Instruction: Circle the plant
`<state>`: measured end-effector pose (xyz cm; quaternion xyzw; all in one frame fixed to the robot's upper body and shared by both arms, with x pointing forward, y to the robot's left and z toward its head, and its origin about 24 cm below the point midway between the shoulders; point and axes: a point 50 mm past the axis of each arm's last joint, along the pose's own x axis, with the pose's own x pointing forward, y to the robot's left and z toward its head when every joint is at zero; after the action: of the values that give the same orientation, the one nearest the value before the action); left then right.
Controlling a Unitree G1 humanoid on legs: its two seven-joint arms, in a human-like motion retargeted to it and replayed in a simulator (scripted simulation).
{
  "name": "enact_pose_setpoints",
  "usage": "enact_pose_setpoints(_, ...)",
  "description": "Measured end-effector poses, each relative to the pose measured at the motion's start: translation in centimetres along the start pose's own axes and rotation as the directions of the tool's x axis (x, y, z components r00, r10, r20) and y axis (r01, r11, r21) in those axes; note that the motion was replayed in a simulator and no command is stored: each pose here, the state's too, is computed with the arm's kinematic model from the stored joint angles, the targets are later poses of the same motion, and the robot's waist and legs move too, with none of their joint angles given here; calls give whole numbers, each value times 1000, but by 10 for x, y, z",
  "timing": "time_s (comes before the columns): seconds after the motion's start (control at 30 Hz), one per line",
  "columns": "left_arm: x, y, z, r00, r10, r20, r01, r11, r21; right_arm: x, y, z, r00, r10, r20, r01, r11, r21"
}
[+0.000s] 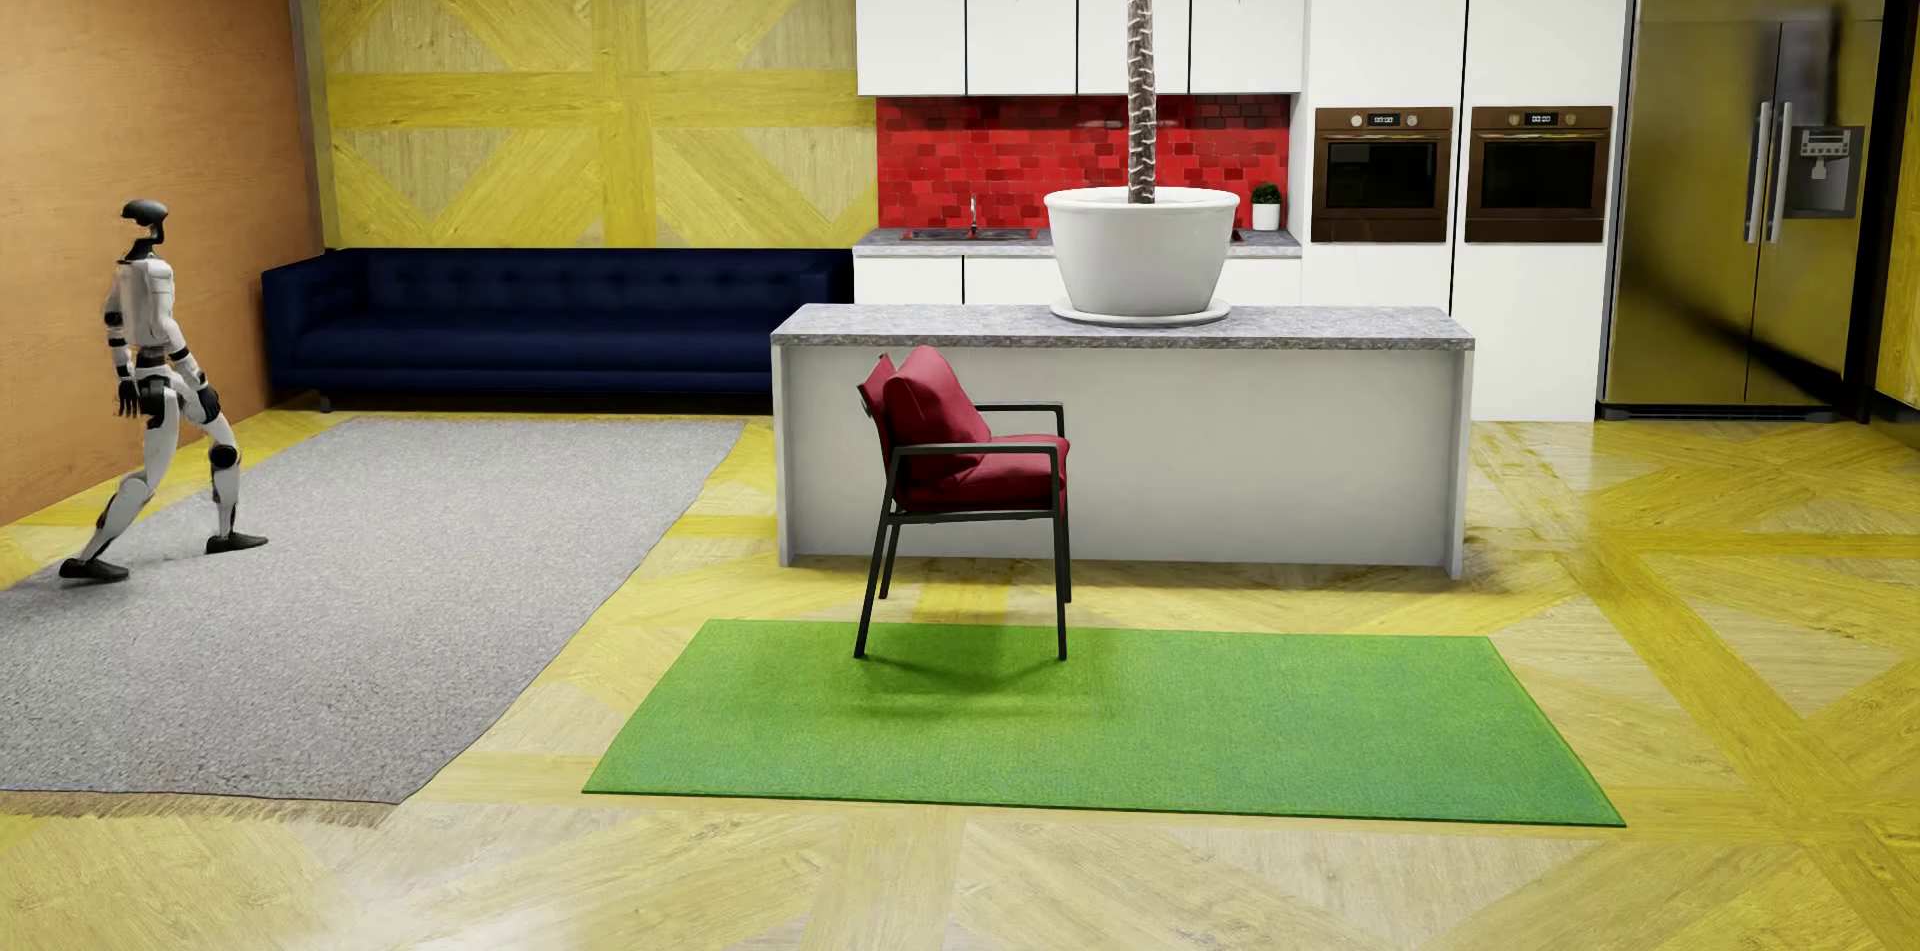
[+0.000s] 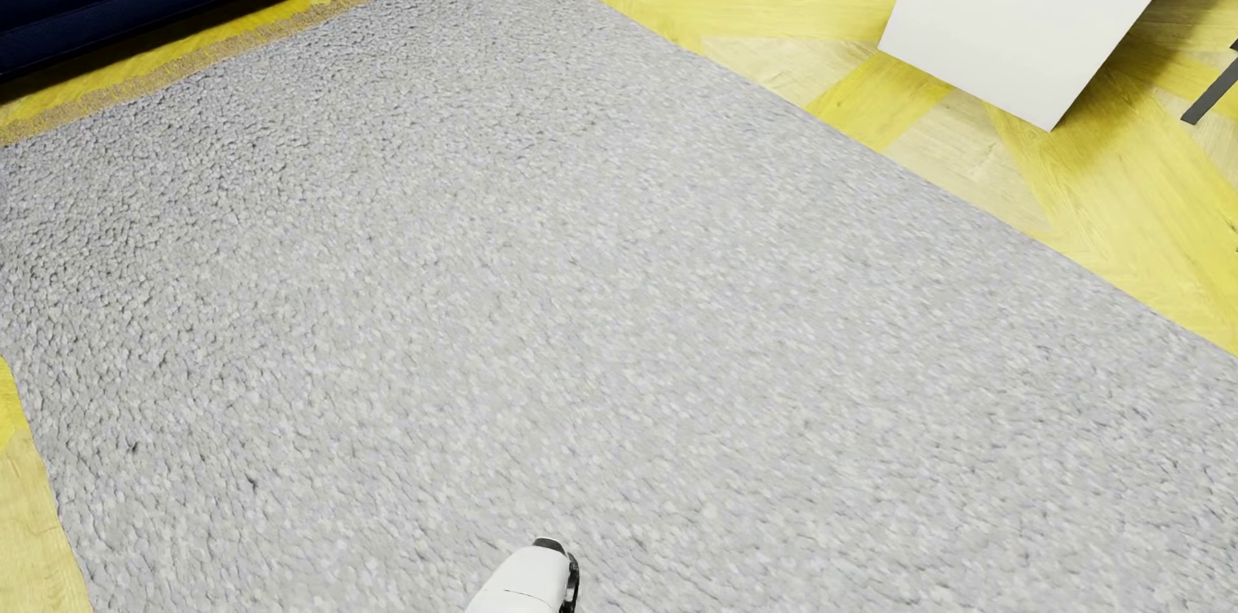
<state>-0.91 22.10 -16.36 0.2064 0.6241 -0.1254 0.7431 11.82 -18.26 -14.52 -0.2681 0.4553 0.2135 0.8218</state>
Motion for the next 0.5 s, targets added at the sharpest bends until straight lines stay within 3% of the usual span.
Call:
enact_pose_setpoints(0.2,1,-2,-4,1000,-12,-23,13,1000,25,-15,38,-43,986,104,-132,-107,994,-15)
enact_pose_setpoints(0.3,4,3,26,997,0,76,-2,1000,25,-23,49,-58,977,129,-171,-131,991,0)
enact_pose_setpoints(0.37,4,8,49,987,12,162,-16,1000,24,-29,51,-67,975,114,-192,-102,992,72)
enact_pose_setpoints(0.5,-2,36,94,945,73,319,-89,995,35,-40,59,-82,965,136,-223,-122,990,74)
